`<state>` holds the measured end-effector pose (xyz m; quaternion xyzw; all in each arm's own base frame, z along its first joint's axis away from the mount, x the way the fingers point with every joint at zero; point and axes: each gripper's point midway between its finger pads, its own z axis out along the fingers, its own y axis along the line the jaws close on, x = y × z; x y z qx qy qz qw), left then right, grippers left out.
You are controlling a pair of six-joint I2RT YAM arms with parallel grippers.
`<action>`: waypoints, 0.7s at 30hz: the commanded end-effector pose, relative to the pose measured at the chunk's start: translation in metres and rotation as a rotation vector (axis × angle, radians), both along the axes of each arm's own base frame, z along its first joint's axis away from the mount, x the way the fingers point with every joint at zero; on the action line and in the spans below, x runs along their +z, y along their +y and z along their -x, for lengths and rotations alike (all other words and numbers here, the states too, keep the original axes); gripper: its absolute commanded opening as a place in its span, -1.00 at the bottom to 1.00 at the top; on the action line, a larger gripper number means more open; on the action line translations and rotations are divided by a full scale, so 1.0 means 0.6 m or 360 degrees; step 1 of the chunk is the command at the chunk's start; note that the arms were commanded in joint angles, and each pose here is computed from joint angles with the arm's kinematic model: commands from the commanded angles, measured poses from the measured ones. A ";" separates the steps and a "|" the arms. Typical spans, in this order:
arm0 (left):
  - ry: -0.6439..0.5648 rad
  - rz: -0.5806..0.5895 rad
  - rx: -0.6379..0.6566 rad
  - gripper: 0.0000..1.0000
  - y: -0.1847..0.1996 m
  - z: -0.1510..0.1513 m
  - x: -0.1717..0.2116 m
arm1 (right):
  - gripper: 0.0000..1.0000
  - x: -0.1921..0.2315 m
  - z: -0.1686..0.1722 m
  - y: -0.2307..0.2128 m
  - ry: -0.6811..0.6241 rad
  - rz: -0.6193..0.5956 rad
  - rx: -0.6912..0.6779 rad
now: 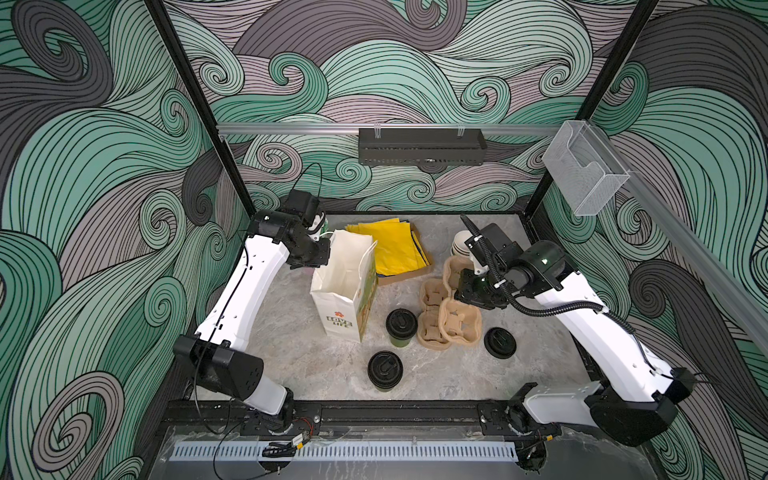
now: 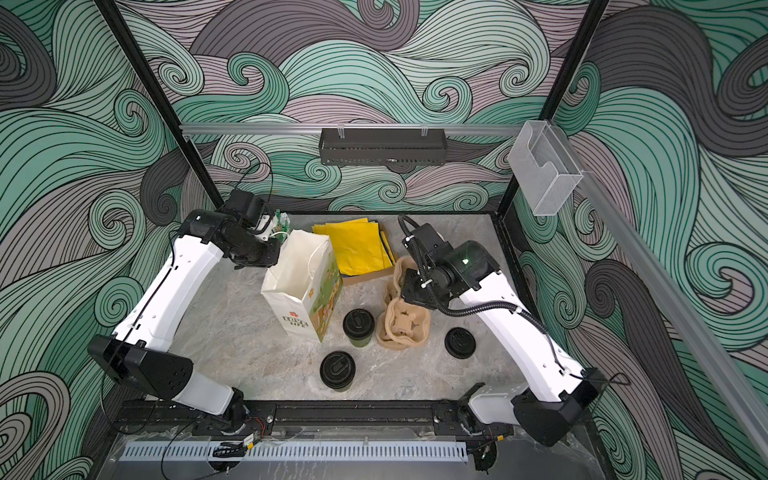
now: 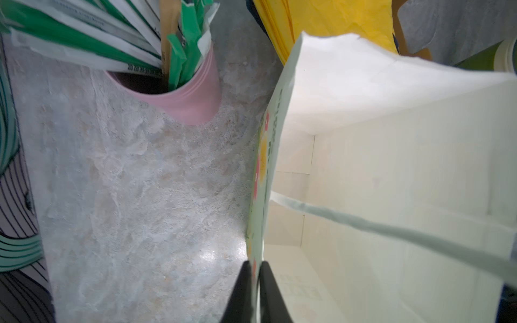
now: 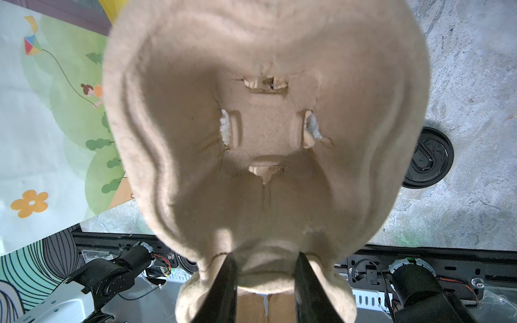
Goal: Pack the takeout coffee
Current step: 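Lift the carrier with the right gripper while the left reaches over the white bag, then carry the pulp carrier over the bag with the right while the left holds the bag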
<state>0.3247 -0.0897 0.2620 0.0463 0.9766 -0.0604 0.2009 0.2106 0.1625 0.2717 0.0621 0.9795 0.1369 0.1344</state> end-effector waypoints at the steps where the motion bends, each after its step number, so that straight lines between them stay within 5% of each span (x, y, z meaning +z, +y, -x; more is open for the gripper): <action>1: -0.0012 0.0053 0.0014 -1.00 0.003 0.004 0.006 | -0.56 0.016 0.012 -0.012 0.0011 -0.0002 -0.0031; 13: -0.0169 0.0621 0.0526 -1.00 -0.023 0.014 0.029 | -0.56 0.095 0.000 0.009 -0.0111 -0.0177 -0.0046; 21: -0.0201 0.0788 0.0783 -1.00 -0.010 0.048 0.022 | -0.54 0.159 -0.032 0.107 -0.0184 -0.0345 0.0173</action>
